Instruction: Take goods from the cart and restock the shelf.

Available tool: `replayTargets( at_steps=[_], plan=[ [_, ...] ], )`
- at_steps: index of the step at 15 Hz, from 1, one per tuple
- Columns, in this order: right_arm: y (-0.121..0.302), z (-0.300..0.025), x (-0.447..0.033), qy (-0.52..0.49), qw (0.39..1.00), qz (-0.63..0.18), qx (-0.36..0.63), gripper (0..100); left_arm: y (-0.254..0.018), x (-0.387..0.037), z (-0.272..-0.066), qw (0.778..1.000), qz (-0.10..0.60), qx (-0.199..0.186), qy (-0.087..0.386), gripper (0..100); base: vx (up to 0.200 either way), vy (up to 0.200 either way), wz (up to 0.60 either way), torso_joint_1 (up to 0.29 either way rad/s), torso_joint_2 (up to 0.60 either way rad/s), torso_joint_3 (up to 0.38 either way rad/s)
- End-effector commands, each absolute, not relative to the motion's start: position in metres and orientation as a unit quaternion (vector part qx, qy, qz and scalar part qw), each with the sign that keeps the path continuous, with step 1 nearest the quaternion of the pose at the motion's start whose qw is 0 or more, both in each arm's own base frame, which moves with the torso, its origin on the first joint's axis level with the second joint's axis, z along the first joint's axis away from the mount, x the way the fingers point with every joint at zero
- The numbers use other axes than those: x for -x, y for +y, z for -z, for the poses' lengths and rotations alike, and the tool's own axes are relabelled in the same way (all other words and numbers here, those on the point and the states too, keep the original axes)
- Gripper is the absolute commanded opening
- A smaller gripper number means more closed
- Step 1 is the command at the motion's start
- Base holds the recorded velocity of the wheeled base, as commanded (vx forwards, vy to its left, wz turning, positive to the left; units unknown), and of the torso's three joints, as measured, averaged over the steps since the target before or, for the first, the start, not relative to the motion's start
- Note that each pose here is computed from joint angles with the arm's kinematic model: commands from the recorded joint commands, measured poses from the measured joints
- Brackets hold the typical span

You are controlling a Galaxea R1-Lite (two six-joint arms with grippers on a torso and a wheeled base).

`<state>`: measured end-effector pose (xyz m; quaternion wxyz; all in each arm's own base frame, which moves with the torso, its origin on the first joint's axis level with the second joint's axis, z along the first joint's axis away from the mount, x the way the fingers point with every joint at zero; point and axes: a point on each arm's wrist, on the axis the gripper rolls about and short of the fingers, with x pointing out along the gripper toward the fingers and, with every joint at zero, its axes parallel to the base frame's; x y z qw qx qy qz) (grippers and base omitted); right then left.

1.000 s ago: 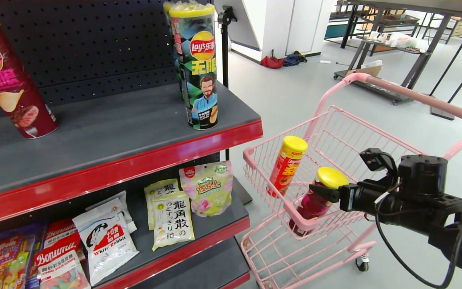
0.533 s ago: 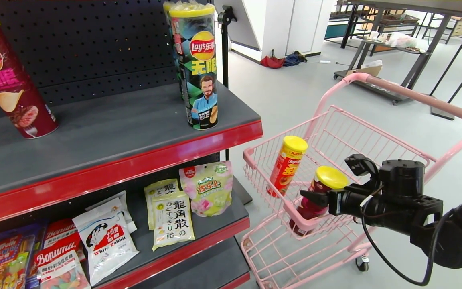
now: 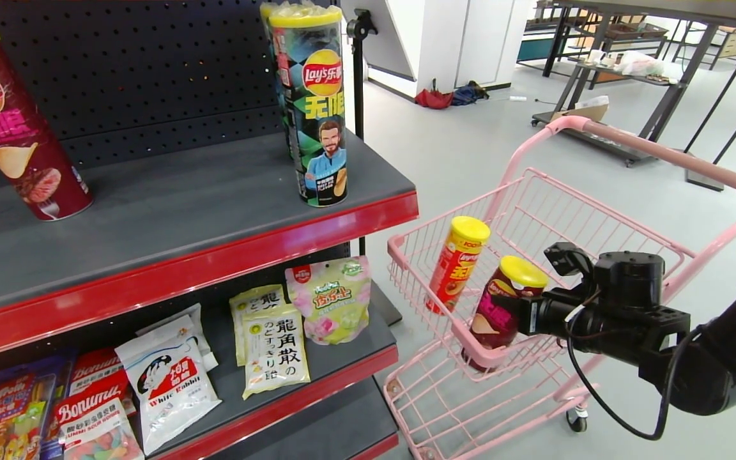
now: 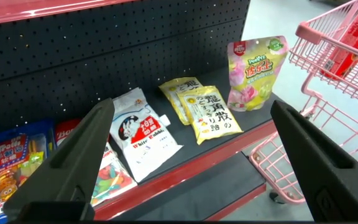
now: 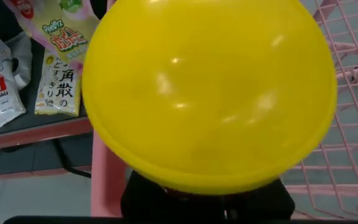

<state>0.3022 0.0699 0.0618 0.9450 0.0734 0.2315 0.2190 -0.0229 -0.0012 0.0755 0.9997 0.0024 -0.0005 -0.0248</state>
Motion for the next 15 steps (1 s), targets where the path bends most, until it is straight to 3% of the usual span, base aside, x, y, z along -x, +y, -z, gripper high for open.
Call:
replayTargets(
  at_steps=[1, 3, 6, 7, 12, 15],
  plan=[
    [0.071, -0.059, -0.302, 0.238, 0.943, -0.220, -0.074, 0, -0.001, 0.023, -0.075, 1.000, 0.025, -0.002, 0.000, 100, 0.000, 0.000, 0.00, 0.000, 0.00, 0.000],
    [0.070, -0.064, -0.303, 0.227, 0.946, -0.219, -0.073, 0, -0.001, 0.023, -0.075, 1.000, 0.025, -0.002, 0.000, 100, 0.000, 0.000, 0.00, 0.000, 0.00, 0.000],
    [0.071, -0.111, -0.310, 0.148, 0.962, -0.219, -0.069, 0, -0.001, 0.023, -0.075, 1.000, 0.025, -0.002, 0.000, 100, 0.000, 0.000, 0.00, 0.000, 0.00, 0.000],
    [0.071, -0.141, -0.306, 0.119, 0.965, -0.224, -0.064, 0, -0.001, 0.023, -0.075, 1.000, 0.025, -0.002, 0.000, 100, 0.000, 0.000, 0.00, 0.000, 0.00, 0.000],
    [0.064, -0.229, -0.254, 0.054, 0.969, -0.238, -0.034, 0, -0.001, 0.023, -0.075, 1.000, 0.025, -0.002, 0.000, 100, 0.000, 0.000, 0.00, 0.000, 0.00, 0.000],
    [0.044, -0.268, -0.210, 0.000, 0.986, -0.167, -0.015, 0, -0.001, 0.023, -0.075, 1.000, 0.025, -0.002, 0.000, 100, 0.000, 0.000, 0.00, 0.000, 0.00, 0.000]
  ],
)
